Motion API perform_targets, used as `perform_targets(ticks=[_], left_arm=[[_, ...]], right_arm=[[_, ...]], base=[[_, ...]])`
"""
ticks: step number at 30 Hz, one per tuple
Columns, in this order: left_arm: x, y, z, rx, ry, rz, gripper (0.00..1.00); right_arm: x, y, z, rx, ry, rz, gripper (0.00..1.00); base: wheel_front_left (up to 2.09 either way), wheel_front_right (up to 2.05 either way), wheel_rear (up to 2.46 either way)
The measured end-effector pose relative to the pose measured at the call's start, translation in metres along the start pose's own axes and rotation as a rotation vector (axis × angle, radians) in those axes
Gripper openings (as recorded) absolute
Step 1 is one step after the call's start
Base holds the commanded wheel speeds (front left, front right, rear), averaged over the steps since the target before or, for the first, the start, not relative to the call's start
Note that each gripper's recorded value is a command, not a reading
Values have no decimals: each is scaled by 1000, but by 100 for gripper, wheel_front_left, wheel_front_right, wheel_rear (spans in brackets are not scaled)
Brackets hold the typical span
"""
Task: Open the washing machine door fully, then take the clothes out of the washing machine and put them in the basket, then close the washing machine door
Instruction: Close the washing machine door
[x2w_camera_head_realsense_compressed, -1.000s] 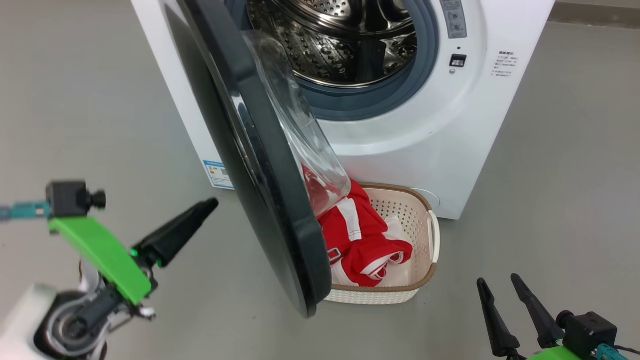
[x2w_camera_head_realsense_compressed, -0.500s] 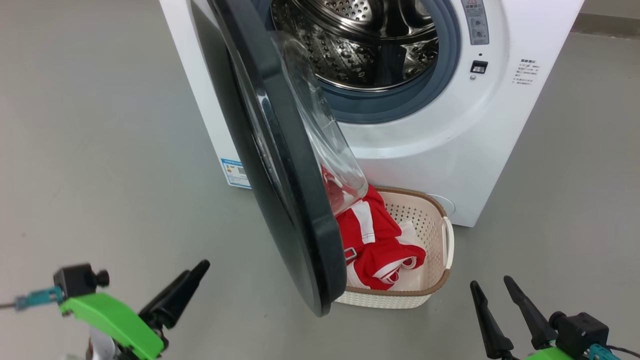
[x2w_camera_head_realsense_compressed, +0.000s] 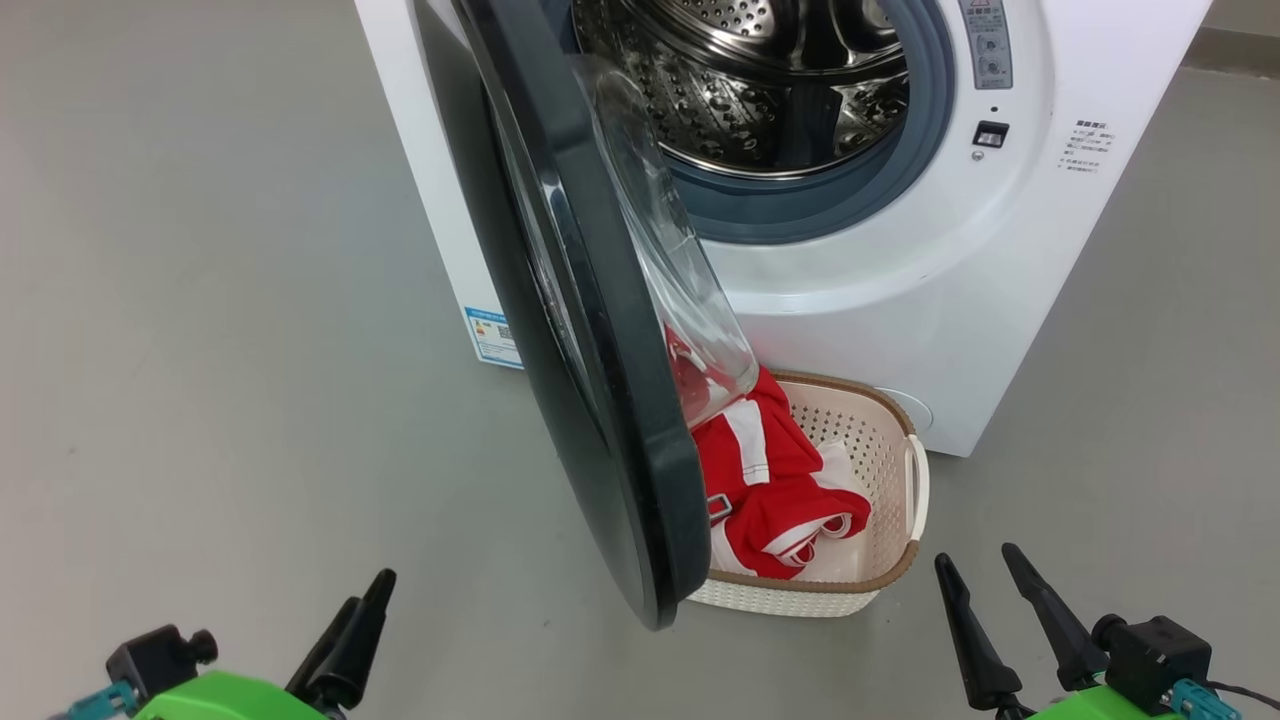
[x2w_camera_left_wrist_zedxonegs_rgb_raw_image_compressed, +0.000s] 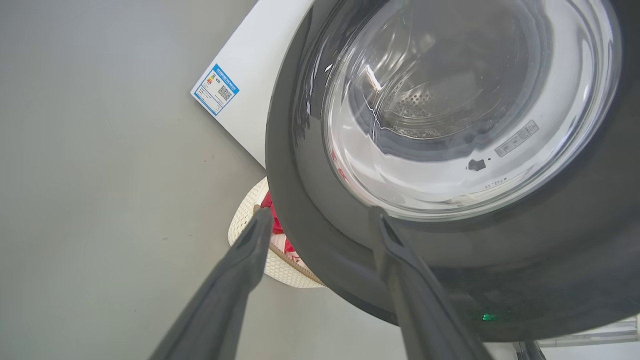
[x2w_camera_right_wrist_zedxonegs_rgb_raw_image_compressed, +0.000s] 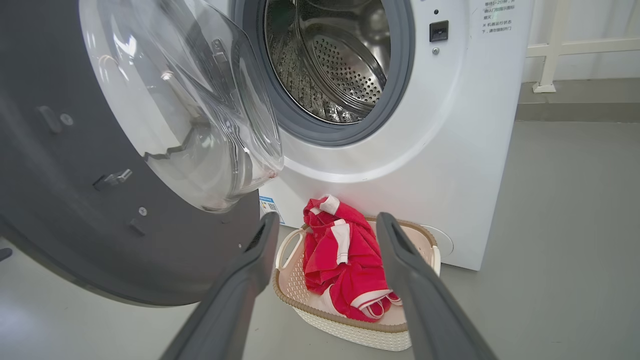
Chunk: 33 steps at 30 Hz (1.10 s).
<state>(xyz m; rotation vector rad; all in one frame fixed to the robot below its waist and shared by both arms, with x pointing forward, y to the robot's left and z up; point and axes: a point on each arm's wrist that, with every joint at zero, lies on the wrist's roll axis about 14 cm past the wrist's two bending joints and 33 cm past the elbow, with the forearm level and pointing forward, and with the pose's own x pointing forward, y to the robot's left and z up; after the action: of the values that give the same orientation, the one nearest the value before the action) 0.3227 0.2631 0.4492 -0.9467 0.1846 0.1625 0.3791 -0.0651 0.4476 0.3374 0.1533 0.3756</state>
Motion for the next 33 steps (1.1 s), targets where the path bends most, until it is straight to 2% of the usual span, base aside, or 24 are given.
perform_targets(ticks=[6, 12, 19, 33], left_arm=[[-2, 8, -1, 12, -61, 28, 100], [-4, 15, -4, 70, -68, 46, 100], [-1, 14, 14, 267, -137, 44, 100], [-13, -5, 10, 662, -223, 41, 100]], right_arm=[[1, 2, -2, 1, 7, 6, 100], [1, 2, -4, 3, 11, 8, 100], [1, 3, -5, 4, 15, 9, 100], [6, 4, 1, 1, -2, 16, 100]], base=[[0, 0, 0], [0, 0, 0], [0, 0, 0], [0, 0, 0]])
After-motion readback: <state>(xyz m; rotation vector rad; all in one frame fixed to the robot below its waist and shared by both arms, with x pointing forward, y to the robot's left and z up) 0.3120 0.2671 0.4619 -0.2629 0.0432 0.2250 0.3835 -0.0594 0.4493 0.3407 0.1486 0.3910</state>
